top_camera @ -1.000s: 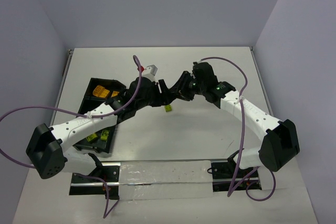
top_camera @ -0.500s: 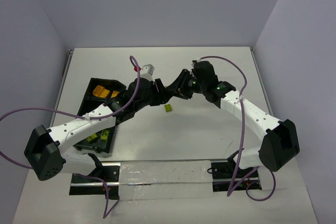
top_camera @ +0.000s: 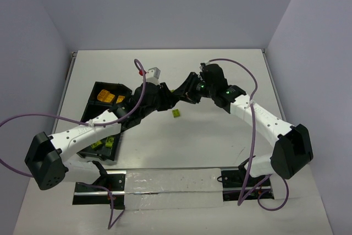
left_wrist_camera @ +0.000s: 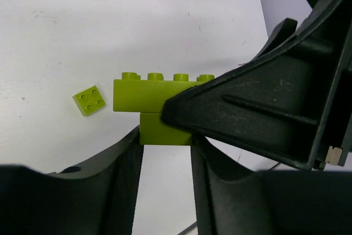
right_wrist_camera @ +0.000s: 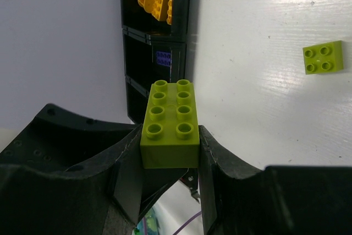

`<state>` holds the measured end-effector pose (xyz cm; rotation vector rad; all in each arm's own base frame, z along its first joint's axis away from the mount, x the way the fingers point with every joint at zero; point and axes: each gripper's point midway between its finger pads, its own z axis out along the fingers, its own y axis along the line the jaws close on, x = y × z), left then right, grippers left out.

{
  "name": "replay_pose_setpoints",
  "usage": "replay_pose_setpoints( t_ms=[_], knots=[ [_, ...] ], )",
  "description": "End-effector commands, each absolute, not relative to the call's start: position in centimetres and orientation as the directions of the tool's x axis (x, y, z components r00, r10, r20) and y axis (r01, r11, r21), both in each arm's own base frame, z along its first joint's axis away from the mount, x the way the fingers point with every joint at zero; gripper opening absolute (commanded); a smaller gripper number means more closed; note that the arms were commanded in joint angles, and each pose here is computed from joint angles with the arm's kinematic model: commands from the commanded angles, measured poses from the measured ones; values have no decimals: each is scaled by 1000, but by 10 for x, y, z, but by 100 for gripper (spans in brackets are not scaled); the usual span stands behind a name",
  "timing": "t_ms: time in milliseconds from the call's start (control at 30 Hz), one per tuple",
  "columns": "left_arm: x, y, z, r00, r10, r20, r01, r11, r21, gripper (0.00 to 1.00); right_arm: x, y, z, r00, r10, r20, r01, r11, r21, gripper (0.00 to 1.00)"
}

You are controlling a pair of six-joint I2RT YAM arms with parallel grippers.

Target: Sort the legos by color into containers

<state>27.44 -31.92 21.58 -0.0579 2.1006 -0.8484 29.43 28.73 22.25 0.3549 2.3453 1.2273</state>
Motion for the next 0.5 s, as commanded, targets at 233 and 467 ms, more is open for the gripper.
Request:
replay_pose_setpoints(
  t_ms=[233,467],
  knots=[
    [280,-313,238,-586,-410,-699,234,740,-630,0,291,298,239,-865,401,-301,-47,532,845,3],
    [273,-304,234,-583,-405,-705,238,744,-624,0,298,287,241,-848,416,-330,-56,548,834,35]
  ],
)
